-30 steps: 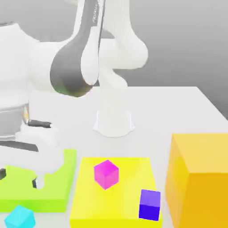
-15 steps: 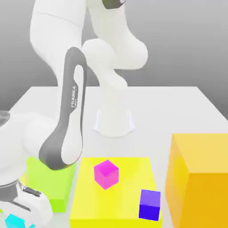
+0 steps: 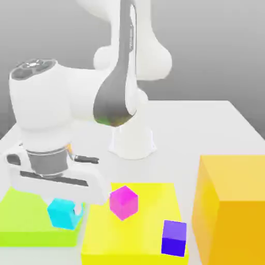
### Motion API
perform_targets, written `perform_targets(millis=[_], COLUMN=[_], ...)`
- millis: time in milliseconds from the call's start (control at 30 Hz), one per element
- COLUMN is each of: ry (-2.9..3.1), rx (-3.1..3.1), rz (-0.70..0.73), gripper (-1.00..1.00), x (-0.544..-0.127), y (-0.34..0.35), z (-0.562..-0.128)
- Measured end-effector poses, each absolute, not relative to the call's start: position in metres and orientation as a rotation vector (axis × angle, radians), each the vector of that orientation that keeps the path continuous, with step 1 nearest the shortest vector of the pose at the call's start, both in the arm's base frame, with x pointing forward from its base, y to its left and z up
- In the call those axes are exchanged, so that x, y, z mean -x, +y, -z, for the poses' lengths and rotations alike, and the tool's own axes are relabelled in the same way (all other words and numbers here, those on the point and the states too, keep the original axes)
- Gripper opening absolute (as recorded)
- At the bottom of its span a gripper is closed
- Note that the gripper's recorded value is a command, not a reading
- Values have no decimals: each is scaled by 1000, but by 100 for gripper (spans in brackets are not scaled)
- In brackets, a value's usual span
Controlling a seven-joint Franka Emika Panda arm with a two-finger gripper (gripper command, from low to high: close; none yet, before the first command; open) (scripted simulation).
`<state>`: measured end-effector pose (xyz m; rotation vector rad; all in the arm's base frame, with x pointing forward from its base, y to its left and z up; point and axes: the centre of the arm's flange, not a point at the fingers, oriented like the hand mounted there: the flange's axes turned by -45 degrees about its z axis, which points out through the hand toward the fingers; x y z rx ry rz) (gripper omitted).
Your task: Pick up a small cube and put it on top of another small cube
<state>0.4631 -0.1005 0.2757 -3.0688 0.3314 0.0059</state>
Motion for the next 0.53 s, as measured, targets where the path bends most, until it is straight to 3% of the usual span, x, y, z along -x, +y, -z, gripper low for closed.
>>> perform_targets(millis=[233, 400, 433, 533], ry=[128, 92, 92, 92], rx=[3122, 3138, 3139, 3139], rz=[-2, 0, 0, 0], gripper=[-100, -100, 100, 100], x=[-413, -404, -404, -404], y=[-32, -21, -21, -21], z=[-316, -270, -260, -260])
